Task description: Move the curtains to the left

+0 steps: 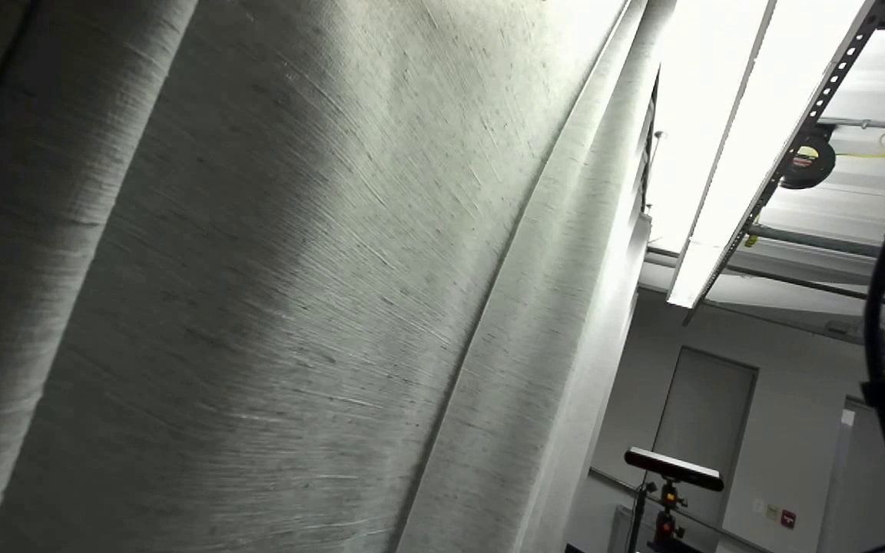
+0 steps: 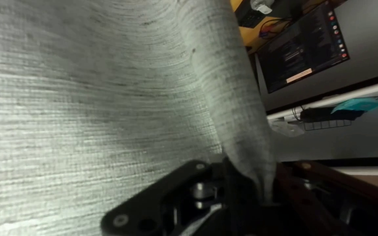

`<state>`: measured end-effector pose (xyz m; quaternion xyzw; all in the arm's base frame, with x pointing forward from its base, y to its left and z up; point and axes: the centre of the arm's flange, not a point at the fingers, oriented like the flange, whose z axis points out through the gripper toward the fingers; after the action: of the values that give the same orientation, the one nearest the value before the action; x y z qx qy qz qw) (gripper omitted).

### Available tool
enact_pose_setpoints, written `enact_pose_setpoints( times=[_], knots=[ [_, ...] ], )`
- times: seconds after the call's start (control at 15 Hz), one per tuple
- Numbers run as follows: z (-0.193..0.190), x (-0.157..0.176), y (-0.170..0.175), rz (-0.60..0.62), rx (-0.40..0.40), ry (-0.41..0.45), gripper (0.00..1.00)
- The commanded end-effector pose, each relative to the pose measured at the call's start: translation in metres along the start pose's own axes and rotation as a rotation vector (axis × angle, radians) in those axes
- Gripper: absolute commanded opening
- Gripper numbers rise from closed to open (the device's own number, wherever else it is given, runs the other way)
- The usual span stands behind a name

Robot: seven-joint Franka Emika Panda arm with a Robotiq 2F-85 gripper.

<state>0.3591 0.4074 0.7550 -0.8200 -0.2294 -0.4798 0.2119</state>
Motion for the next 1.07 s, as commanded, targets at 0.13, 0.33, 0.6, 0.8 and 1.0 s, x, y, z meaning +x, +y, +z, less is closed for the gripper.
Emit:
enact_pose_setpoints(
  times=[0.13, 0.33, 0.6, 0.8, 1.0],
  knots=[
    [0.033, -0.045, -0.08, -0.056, 0.1, -0.133, 0.01],
    [0.031, -0.05, -0.107, -0.063, 0.131, -0.139, 0.01],
    [0.02, -0.067, -0.143, -0.113, 0.193, -0.142, 0.01],
    [0.012, -0.071, -0.165, -0.117, 0.214, -0.14, 0.01],
    [0.01, -0.075, -0.18, -0.151, 0.25, -0.132, 0.01]
  ],
)
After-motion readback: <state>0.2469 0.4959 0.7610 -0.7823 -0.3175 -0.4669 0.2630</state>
